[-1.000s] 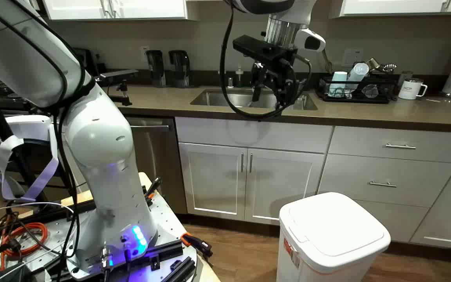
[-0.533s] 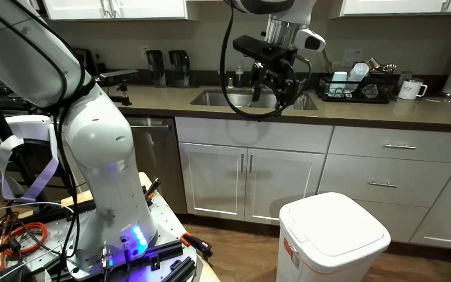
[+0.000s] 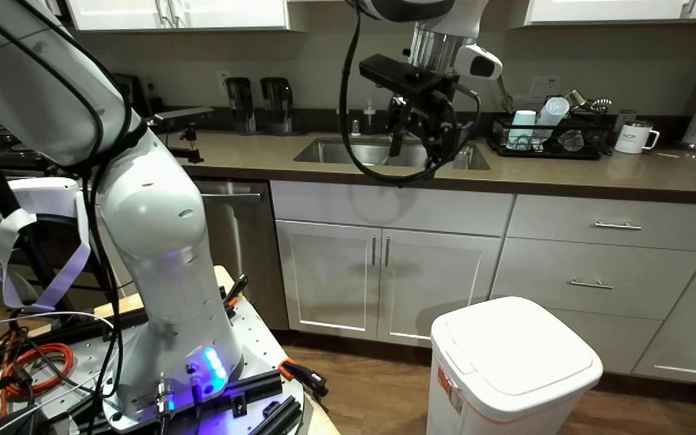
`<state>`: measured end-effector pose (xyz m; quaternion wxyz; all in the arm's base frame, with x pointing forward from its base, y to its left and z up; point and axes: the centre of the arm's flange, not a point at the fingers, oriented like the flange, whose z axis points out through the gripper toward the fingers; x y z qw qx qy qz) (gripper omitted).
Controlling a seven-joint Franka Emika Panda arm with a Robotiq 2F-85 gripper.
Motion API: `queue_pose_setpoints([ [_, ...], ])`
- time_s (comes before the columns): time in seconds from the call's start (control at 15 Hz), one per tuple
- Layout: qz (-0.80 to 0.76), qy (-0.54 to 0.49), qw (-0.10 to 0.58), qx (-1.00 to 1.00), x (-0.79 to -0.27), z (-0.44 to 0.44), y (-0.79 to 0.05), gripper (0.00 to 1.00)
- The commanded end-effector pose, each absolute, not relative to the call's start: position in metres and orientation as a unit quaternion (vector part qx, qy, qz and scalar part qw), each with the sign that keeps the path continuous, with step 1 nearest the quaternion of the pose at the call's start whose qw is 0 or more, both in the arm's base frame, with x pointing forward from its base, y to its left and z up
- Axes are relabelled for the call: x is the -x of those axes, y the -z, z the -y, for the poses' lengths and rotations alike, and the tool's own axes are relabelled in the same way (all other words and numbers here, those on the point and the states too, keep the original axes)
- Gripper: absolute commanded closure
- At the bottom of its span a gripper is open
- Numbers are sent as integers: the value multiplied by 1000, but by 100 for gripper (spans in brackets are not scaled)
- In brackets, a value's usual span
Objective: Open the lid of the white bin
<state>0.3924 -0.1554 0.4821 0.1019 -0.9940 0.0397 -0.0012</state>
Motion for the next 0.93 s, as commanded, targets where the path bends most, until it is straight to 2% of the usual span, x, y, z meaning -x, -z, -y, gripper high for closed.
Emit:
queue_pose_setpoints([
  [0.0,-46,-12,96,994,-388,134,-449,0],
  [0.2,-38,-28,101,994,-375,98,-384,0],
  [0.53,-16,0,47,999,-361,55,-271,0],
  [0.87,1,33,17,999,-398,62,-195,0],
])
